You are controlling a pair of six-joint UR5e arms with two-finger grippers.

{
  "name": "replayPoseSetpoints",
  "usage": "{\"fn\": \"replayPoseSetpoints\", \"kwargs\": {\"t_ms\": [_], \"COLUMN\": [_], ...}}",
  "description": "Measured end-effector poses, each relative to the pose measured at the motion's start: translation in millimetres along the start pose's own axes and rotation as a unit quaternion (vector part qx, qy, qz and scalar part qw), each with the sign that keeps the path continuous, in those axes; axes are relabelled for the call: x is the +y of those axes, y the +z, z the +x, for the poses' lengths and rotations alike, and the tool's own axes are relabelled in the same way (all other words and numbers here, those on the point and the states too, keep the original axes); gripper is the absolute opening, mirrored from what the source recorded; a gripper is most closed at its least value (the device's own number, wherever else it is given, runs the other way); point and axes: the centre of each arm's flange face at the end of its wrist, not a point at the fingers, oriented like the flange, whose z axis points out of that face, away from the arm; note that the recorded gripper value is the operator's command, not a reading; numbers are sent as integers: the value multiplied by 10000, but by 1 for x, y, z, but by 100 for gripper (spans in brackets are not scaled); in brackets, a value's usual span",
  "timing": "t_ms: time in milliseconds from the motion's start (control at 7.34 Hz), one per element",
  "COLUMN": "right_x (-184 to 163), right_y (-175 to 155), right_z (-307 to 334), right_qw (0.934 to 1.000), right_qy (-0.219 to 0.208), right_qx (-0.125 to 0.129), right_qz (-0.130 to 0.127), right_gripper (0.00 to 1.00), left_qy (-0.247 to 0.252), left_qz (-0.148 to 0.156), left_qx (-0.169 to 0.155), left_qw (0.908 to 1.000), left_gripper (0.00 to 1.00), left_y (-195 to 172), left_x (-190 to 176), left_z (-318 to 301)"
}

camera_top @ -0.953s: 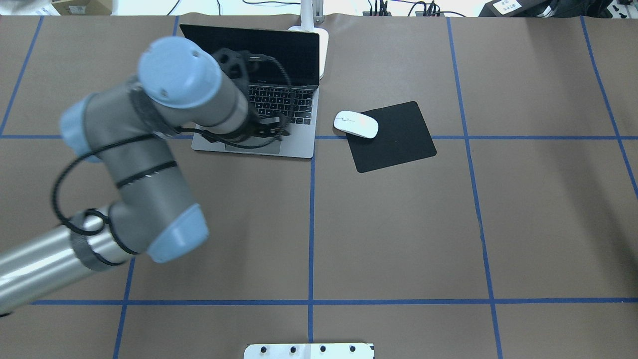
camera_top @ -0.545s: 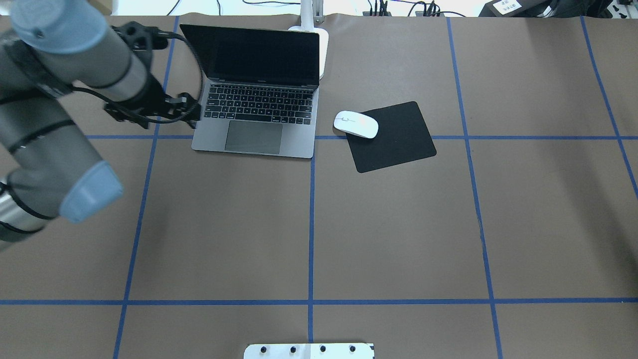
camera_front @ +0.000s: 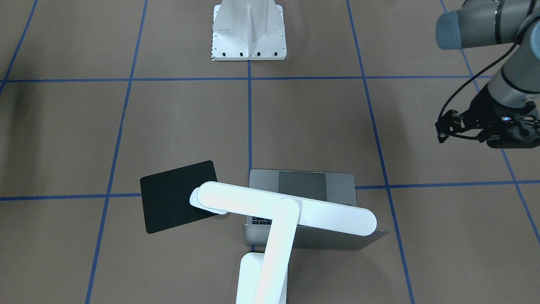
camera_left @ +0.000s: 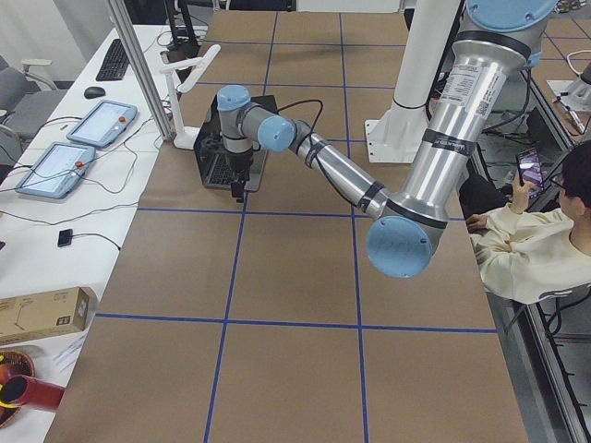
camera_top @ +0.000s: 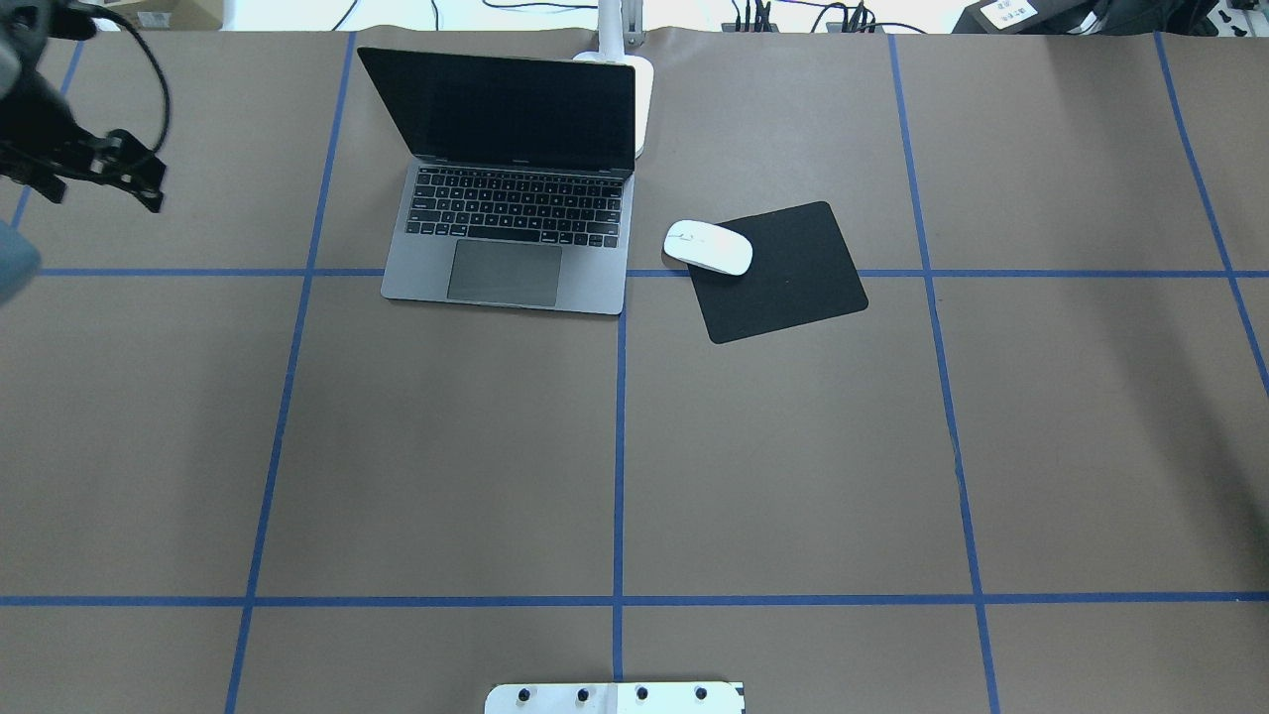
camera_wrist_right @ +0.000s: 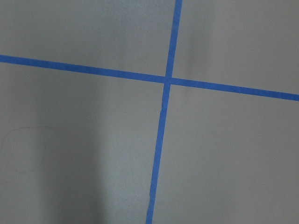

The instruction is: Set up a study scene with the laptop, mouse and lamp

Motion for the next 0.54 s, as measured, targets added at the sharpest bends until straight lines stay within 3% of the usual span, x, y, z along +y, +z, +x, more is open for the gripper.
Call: {"fn": "replayPoseSetpoints", "kwargs": {"t_ms": [545], "right_x": [9], "right_y": [9], "right_z": [10], "right_qw": [9999], "right_qy": [-40], "right_qx": [5], "right_qz": [-94], "right_gripper": [100], "left_qy": [344], "left_qz": [-142], "left_qx": [38], "left_qw": [9993], "left_gripper": [99], "left_y": [-16], "left_x": [-33], "left_z": [-205]}}
